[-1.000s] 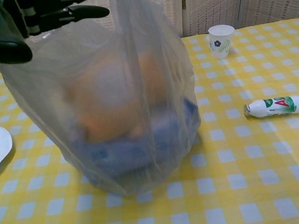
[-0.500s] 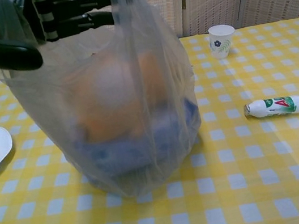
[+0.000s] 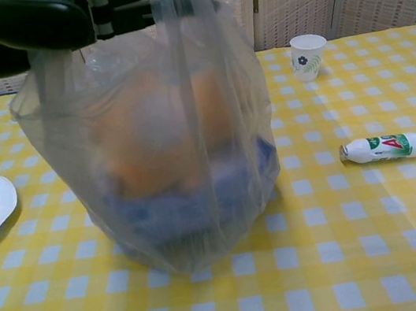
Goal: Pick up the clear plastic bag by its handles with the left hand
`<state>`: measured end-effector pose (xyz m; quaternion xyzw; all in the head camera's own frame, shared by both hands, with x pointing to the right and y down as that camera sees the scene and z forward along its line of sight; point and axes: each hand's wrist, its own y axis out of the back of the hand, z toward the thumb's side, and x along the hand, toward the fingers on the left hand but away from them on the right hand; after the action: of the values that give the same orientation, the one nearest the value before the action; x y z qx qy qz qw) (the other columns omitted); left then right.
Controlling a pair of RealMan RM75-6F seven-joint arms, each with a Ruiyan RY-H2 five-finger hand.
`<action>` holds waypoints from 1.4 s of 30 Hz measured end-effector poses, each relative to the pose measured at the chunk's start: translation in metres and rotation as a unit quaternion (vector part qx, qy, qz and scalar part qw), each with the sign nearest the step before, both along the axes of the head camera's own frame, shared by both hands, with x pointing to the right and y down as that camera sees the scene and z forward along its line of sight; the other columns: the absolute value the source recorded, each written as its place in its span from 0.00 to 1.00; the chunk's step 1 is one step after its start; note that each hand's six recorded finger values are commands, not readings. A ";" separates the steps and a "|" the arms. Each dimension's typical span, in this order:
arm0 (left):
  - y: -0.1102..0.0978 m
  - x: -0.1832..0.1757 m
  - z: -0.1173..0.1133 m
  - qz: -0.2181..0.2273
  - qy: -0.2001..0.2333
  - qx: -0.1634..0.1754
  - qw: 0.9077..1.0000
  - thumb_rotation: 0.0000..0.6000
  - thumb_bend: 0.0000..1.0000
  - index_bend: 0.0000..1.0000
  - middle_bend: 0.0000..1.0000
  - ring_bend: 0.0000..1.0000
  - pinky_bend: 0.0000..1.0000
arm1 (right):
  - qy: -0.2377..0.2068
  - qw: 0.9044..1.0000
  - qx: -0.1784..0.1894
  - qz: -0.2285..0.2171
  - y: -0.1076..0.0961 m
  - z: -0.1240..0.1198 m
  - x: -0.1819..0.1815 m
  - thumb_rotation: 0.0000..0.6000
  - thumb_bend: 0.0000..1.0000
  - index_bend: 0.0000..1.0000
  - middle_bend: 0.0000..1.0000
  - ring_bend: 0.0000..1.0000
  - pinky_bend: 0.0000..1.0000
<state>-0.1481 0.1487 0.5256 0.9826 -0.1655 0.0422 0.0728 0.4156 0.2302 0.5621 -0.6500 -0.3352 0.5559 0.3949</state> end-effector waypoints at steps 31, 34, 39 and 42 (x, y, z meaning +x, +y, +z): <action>-0.008 0.054 0.004 0.018 0.074 -0.143 0.987 1.00 0.09 0.11 0.12 0.00 0.01 | -0.003 1.000 0.005 0.006 0.000 -0.005 0.005 1.00 0.27 0.00 0.00 0.00 0.00; -0.011 0.062 0.004 0.020 0.082 -0.161 0.983 1.00 0.09 0.11 0.12 0.00 0.03 | -0.005 1.000 0.005 0.006 0.000 -0.005 0.005 1.00 0.27 0.00 0.00 0.00 0.00; -0.013 0.068 0.002 0.018 0.089 -0.164 0.982 1.00 0.09 0.14 0.13 0.03 0.11 | -0.006 1.000 0.007 0.007 0.000 -0.006 0.006 1.00 0.27 0.00 0.00 0.00 0.00; -0.014 0.069 -0.001 0.010 0.096 -0.170 0.981 1.00 0.09 0.17 0.19 0.07 0.28 | -0.006 1.000 0.007 0.006 0.000 -0.007 0.006 1.00 0.27 0.00 0.00 0.00 0.00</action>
<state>-0.0793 0.1348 0.5248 0.9569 -0.1385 -0.0243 0.2542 0.4212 0.2303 0.5553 -0.6489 -0.3452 0.5518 0.3941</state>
